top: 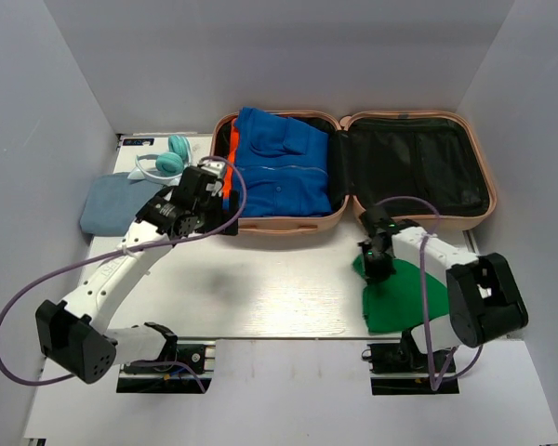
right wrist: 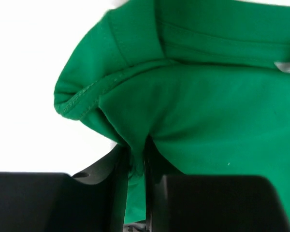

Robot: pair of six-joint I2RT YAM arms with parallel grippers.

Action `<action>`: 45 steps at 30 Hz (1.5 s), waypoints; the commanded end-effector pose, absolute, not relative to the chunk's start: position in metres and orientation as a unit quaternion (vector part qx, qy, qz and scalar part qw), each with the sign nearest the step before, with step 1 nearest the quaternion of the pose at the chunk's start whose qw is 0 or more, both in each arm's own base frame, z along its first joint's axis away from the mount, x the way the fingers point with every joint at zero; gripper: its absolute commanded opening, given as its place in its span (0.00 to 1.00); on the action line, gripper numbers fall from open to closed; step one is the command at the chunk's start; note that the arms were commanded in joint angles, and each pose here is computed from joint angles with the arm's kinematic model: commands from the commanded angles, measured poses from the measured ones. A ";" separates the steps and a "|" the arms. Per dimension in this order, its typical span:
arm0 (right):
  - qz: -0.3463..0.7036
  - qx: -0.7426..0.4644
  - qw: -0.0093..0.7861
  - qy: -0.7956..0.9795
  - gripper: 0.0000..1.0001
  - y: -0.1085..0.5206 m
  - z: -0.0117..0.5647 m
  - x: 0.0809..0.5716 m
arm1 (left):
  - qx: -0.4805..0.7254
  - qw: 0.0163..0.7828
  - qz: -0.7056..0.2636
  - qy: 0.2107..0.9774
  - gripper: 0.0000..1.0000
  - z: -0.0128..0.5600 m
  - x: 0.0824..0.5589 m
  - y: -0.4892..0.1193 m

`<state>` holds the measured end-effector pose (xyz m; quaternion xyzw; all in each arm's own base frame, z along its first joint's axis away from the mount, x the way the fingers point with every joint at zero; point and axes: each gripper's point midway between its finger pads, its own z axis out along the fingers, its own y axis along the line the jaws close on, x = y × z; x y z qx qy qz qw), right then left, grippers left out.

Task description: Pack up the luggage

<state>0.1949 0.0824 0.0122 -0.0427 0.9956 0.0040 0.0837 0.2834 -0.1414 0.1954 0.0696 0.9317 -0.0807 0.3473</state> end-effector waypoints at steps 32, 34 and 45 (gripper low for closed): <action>0.273 -0.293 0.170 0.900 0.84 0.375 0.126 0.194 | -0.108 0.244 -0.034 0.963 1.00 0.152 0.197 -0.096; 0.229 -0.248 0.198 0.920 0.87 0.336 0.132 0.213 | -0.121 0.205 -0.043 0.970 1.00 0.122 0.172 -0.106; 0.071 -0.155 0.251 0.953 0.90 0.194 0.092 0.241 | -0.105 0.165 -0.137 0.971 1.00 0.059 0.133 -0.190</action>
